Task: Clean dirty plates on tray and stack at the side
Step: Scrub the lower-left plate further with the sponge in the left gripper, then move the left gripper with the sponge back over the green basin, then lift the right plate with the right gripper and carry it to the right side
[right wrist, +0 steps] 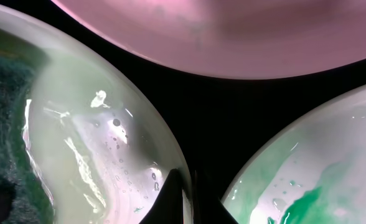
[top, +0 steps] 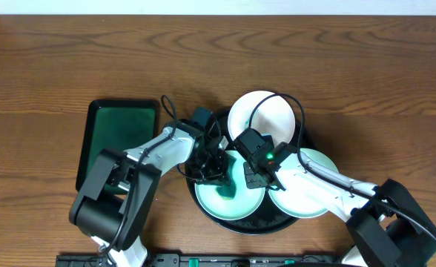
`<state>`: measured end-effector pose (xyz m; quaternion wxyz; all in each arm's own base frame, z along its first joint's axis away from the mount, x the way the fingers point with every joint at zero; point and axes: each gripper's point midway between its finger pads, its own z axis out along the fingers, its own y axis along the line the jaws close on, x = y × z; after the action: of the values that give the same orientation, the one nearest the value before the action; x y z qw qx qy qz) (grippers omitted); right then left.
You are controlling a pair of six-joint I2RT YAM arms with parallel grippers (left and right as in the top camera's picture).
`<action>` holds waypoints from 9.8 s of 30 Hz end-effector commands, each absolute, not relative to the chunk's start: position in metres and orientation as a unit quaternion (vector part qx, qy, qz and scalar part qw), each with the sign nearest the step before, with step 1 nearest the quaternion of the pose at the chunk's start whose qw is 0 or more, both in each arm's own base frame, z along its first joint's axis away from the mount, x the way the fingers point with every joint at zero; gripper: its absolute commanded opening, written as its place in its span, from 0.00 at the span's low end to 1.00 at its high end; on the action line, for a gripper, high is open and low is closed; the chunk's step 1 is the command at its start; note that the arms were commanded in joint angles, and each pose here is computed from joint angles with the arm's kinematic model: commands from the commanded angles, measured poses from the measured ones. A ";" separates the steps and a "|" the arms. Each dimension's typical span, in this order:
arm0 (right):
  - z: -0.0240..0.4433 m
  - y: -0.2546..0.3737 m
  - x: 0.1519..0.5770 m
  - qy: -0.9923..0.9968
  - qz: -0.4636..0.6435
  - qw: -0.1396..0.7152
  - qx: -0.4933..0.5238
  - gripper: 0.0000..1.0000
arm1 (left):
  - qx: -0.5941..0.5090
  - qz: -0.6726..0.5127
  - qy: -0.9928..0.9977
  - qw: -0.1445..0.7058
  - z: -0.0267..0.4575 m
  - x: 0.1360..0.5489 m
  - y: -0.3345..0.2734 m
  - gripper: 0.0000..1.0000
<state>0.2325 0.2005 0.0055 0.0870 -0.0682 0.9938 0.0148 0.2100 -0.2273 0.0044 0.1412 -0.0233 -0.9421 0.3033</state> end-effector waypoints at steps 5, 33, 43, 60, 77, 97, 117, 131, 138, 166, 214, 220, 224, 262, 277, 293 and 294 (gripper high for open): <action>-0.006 0.209 0.221 0.995 0.035 0.061 -0.067 0.01 | -0.058 0.372 -0.908 0.185 -0.002 0.185 -0.256 0.07; -0.006 0.209 0.221 0.995 0.033 0.059 -0.067 0.01 | 0.033 0.034 -0.988 0.147 -0.051 0.202 -0.113 0.07; -0.006 0.209 0.221 0.995 0.033 0.059 -0.068 0.01 | -0.040 0.138 -0.964 0.222 -0.033 0.169 -0.140 0.07; -0.006 0.207 0.222 0.996 0.033 0.059 -0.065 0.01 | -0.114 0.322 -0.913 0.222 -0.004 0.162 -0.189 0.07; -0.006 0.208 0.222 0.995 0.035 0.060 -0.065 0.01 | -0.018 0.061 -0.992 0.109 0.002 0.210 -0.118 0.07; -0.006 0.209 0.222 0.995 0.037 0.060 -0.067 0.01 | -0.013 0.099 -0.995 0.003 0.036 0.241 -0.130 0.07; -0.003 0.217 0.222 0.991 0.053 0.059 -0.107 0.01 | 0.066 -0.047 -0.988 -0.134 0.120 0.220 -0.050 0.07; 0.028 0.236 0.236 0.983 0.092 0.094 -0.127 0.01 | 0.158 -0.101 -0.954 -0.233 0.170 0.247 -0.007 0.07; 0.074 0.245 0.246 0.971 0.129 0.147 -0.134 0.01 | 0.187 -0.113 -0.950 -0.224 0.169 0.245 0.012 0.08; 0.159 0.270 0.275 0.930 0.195 0.265 -0.165 0.01 | 0.330 -0.125 -0.916 -0.191 0.164 0.230 0.084 0.07; 0.144 0.492 0.355 0.856 0.227 0.296 -0.357 0.01 | 0.434 -0.031 -0.878 -0.198 0.182 0.232 0.136 0.07; 0.137 0.512 0.349 0.838 0.234 0.311 -0.382 0.01 | 0.417 -0.012 -0.886 -0.204 0.183 0.238 0.130 0.07; 0.144 0.520 0.349 0.823 0.213 0.344 -0.398 0.01 | 0.417 -0.012 -0.885 -0.206 0.183 0.238 0.131 0.07; 0.216 0.494 0.393 0.720 -0.128 0.551 -0.403 0.01 | 0.417 -0.008 -0.886 -0.203 0.181 0.239 0.130 0.07; 0.237 0.494 0.391 0.705 -0.158 0.575 -0.385 0.01 | 0.419 -0.002 -0.892 -0.171 0.166 0.241 0.129 0.07; 0.225 0.487 0.389 0.731 -0.145 0.559 -0.363 0.01 | 0.419 -0.002 -0.892 -0.171 0.166 0.241 0.129 0.07; 0.217 0.484 0.386 0.746 -0.133 0.545 -0.359 0.01 | 0.419 -0.002 -0.892 -0.171 0.166 0.241 0.129 0.07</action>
<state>0.3901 0.4849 0.2120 0.5416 -0.4007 0.7197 -0.1677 0.2372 0.1259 0.1564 -0.1571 0.4269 -0.8906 -0.0004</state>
